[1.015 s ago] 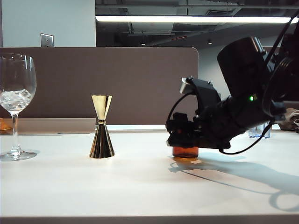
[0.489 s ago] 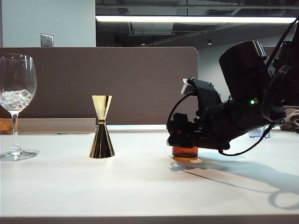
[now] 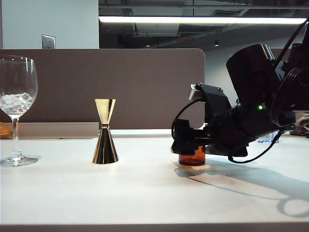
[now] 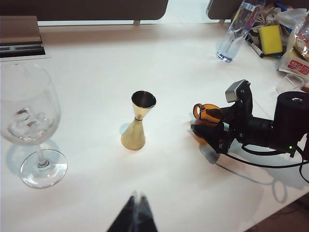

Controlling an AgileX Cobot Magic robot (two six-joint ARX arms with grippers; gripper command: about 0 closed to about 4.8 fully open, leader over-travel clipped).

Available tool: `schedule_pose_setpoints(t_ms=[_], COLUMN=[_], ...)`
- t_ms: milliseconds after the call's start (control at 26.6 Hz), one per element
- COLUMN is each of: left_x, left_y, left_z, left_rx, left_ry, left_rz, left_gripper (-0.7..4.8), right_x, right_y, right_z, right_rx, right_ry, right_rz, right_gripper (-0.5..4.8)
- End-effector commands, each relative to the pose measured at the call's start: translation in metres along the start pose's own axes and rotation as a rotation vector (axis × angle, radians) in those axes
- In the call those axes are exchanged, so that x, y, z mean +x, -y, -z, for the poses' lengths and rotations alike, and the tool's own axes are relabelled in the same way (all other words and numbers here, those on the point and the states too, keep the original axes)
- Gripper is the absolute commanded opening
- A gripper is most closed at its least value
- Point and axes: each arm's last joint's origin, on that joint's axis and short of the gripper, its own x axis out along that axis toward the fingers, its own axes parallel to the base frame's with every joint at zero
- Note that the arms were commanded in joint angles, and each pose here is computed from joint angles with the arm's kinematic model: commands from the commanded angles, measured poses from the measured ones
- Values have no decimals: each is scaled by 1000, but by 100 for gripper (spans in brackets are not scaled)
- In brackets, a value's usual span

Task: Pick up the small amber measuring cup and pour the water in it into the jigger, then pick up the jigger and pour the water in it into the wine glass.

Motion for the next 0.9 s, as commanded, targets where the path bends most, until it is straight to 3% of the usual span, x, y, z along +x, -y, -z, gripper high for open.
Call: schedule_pose_setpoints(t_ms=[38,489,715,903], left_x=[-1,-1,-1,-1], left_y=[0,0,0,0], left_z=[-2,-2,-2,-2], left_rx=[7,7,7,7], left_ry=[13,13,13,13], left_rz=[3,7,0,0], left_gripper=[-2,-2,-2,-2], right_x=[-4,-43,-61,-63], right_y=[-2,-18,-41,-76], right_z=[-8,-41,-60,-58], right_rx=[-2,-18,-53,-120], right_ry=[34,-13,71,122], right_rz=[2,36,11,-64], right_gripper=[479,479,479,479])
